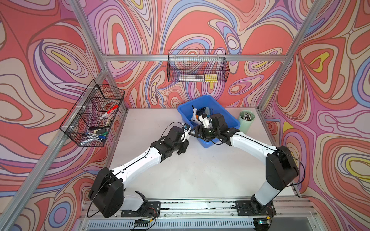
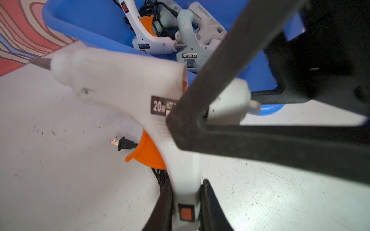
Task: Put the hot melt glue gun into the storage box
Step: Pick up the hot melt adhesive gun from the center of the board, then place the hot melt adhesive gun in the storage box, then reset both arms
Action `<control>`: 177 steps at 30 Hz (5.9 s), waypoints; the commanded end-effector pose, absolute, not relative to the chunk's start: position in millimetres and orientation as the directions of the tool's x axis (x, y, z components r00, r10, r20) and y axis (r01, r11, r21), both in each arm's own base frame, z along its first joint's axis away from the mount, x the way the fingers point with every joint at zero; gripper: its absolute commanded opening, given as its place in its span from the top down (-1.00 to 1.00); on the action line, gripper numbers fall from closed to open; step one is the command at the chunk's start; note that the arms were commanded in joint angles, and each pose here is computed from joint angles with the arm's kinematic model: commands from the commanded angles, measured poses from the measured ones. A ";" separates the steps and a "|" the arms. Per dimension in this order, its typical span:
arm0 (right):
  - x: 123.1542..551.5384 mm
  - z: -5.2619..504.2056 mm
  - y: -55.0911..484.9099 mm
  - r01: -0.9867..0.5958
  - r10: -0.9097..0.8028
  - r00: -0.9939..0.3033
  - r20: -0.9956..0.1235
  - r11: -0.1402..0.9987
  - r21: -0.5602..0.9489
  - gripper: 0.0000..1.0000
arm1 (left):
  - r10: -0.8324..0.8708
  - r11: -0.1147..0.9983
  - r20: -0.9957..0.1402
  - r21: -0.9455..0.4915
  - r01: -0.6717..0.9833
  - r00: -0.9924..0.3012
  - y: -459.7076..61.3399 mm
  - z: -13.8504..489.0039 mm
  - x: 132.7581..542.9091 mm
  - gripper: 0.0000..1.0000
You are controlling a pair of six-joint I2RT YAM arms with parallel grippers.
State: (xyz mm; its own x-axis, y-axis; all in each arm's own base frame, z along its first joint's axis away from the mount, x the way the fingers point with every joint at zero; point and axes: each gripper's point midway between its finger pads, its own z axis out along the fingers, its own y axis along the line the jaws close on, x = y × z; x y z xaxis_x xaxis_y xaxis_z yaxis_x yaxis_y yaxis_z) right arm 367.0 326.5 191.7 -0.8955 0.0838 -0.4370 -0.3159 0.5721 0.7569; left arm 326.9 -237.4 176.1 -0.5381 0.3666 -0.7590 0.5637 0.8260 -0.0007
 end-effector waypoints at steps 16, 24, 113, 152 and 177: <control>370.6 235.0 353.7 -0.395 0.085 -0.863 -0.498 0.503 0.769 1.00 | 0.286 0.835 -0.821 -0.040 0.549 -0.495 -239.6 208.5 327.0 -0.20; 391.2 312.1 317.4 -0.452 0.176 -0.733 -0.657 0.596 0.664 1.00 | 0.139 0.868 -0.911 -0.077 0.491 -0.388 -217.2 276.2 314.2 -0.98; 542.6 119.7 139.5 0.049 0.235 -0.869 -0.436 0.916 0.398 0.98 | -0.037 0.958 -0.929 -0.137 0.251 -0.368 -171.0 278.8 316.5 -0.99; 488.6 208.4 87.4 0.138 0.285 -0.720 -0.632 0.952 0.273 -0.96 | 0.035 0.999 -0.930 0.024 0.034 -0.366 -114.9 270.4 316.3 -0.98; 346.9 165.1 -7.5 0.258 0.087 -0.248 -0.965 0.966 0.021 -0.96 | 0.077 0.966 -0.979 0.120 -0.228 -0.189 6.6 187.6 324.2 -0.98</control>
State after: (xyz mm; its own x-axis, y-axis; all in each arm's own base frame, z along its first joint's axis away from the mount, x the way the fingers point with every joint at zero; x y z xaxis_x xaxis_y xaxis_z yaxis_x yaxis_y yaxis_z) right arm 333.1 -4.1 129.5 -0.4288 0.1285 -0.8942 0.2576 0.9661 0.0153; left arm 315.5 11.7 167.8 -0.3015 0.0449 -0.9524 -0.2754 0.9522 0.1321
